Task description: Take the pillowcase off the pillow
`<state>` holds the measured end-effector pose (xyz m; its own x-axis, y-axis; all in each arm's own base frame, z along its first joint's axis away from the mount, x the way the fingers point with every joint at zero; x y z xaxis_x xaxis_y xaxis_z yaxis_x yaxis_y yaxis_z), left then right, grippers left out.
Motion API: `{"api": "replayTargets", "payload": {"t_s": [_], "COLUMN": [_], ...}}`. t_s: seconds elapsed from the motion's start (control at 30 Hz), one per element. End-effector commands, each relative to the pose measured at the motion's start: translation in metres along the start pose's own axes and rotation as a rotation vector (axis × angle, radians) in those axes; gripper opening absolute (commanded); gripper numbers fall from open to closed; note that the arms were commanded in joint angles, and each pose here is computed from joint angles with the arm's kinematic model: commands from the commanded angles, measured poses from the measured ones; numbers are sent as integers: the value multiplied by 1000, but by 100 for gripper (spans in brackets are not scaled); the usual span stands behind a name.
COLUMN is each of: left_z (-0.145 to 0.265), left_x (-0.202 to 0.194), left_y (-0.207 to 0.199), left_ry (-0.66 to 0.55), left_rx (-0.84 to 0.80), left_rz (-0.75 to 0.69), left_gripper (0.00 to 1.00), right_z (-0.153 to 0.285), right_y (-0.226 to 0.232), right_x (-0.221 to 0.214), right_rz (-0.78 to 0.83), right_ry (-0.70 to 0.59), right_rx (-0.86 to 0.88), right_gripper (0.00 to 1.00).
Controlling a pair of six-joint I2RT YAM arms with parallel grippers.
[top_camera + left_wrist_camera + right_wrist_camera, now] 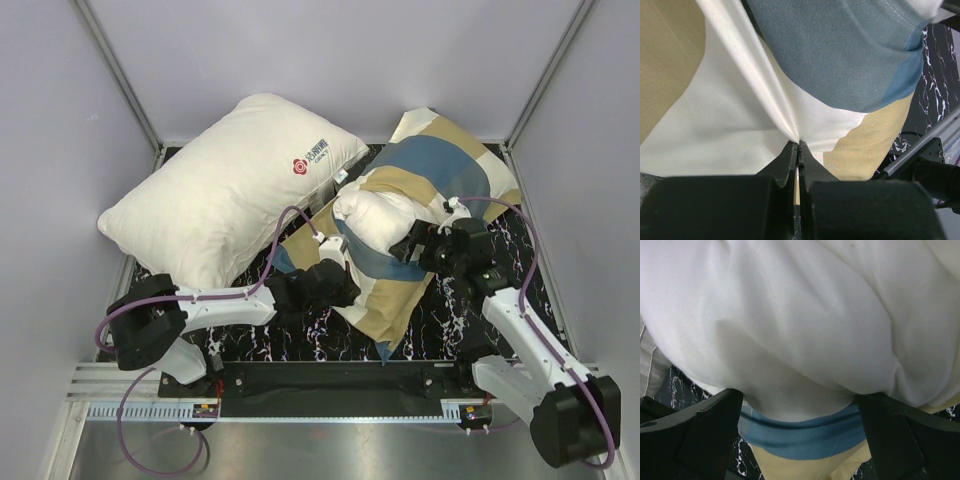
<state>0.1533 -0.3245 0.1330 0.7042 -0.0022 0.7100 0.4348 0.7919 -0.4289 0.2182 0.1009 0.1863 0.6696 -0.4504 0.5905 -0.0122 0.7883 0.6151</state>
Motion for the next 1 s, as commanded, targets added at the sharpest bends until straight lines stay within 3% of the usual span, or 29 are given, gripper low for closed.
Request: {"api": "replayTargets", "payload": {"t_s": [0.0,0.23,0.27,0.3,0.33,0.47,0.5,0.57,0.6,0.63,0.67,0.73,0.77,0.97], "left_z": [-1,3,3,3,3,0,2,5,7,13,17,35,42,72], "left_x": [-7,-22,-24,-25,-28,-24,-24,-15,-12,-6,8,20,26,46], "left_y": [2,17,21,23,25,28,28,25,21,15,6,-13,-15,-51], "left_ry": [39,70,76,77,84,80,94,91,90,68,9,-37,-69,-162], "left_rx": [19,56,67,80,88,119,128,167,170,171,192,178,209,124], "left_rz": [-35,-44,-48,-54,-60,-123,-166,-211,-258,-283,-305,-361,-380,-470], "left_gripper": [0,0,0,0,0,0,1,18,31,67,80,96,99,99], "right_z": [-17,-41,-45,-46,-51,-62,-64,-66,-66,-64,-63,-59,-58,-50], "right_y": [11,14,13,14,12,11,13,14,17,17,20,26,27,42], "right_x": [23,45,46,48,48,43,41,36,32,29,28,23,19,13], "right_rz": [43,51,51,53,53,55,62,60,62,57,39,29,22,5], "right_ry": [-115,-176,-176,-181,-175,-148,-140,-133,-129,-142,-151,-163,-154,-153], "right_rx": [47,19,17,20,11,15,23,23,31,25,31,33,26,5], "right_gripper": [100,100,95,86,60,0,0,0,0,0,0,0,0,0]}}
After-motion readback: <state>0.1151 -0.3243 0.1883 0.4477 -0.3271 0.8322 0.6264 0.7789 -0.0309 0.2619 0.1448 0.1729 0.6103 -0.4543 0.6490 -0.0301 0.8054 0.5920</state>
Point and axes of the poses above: each gripper's point midway between its finger pads, its own z axis back along the fingers, its own y axis along the line the jaws close on, x = y × z, the point moved 7 cm from there along z, back along the fingers, and after that the axes turned 8 degrees about -z, right-handed, at the moved point
